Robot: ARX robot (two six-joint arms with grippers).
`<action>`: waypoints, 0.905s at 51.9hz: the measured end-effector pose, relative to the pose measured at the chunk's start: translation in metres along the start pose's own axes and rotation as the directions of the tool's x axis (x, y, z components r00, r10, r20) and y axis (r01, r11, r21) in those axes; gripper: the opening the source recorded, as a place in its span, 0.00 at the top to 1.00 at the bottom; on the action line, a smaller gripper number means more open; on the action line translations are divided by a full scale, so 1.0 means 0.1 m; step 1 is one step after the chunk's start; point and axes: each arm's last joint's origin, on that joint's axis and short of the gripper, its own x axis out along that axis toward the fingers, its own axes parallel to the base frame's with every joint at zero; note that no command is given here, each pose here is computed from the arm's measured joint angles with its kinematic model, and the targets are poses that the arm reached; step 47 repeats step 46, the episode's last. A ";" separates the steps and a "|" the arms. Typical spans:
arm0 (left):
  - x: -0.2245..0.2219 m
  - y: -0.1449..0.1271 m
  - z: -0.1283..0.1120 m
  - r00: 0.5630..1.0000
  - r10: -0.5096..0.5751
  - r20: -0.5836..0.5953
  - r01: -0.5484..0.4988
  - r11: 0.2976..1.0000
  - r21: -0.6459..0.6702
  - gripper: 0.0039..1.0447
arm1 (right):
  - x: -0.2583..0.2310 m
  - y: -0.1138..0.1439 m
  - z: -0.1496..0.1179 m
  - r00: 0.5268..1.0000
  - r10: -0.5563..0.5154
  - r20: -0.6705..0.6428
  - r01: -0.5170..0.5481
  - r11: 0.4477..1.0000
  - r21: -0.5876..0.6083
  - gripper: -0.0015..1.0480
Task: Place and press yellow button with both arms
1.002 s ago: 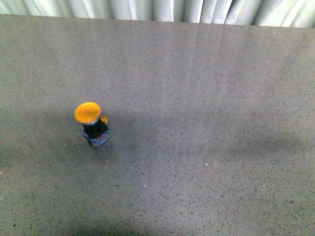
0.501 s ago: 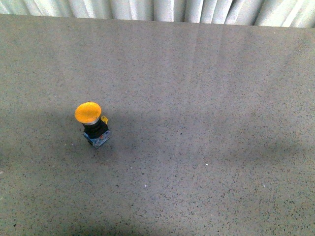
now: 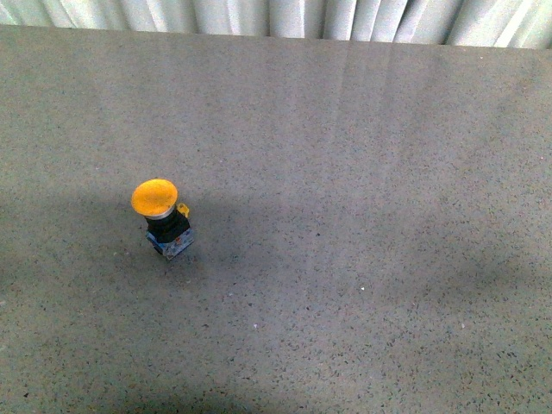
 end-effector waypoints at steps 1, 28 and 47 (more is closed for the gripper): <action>0.00 0.00 0.00 1.000 0.000 0.000 0.000 1.000 0.000 0.70 | 0.00 0.00 0.00 1.000 0.000 0.000 0.000 1.000 0.000 0.77; 0.00 0.00 0.00 1.000 0.000 0.000 0.000 1.000 0.002 0.09 | 0.00 0.00 0.00 1.000 0.000 0.000 0.000 1.000 0.000 0.09; 0.00 0.00 0.00 1.000 0.000 0.000 0.000 1.000 0.002 0.09 | 0.00 0.00 0.00 1.000 0.000 0.000 0.000 1.000 0.000 0.09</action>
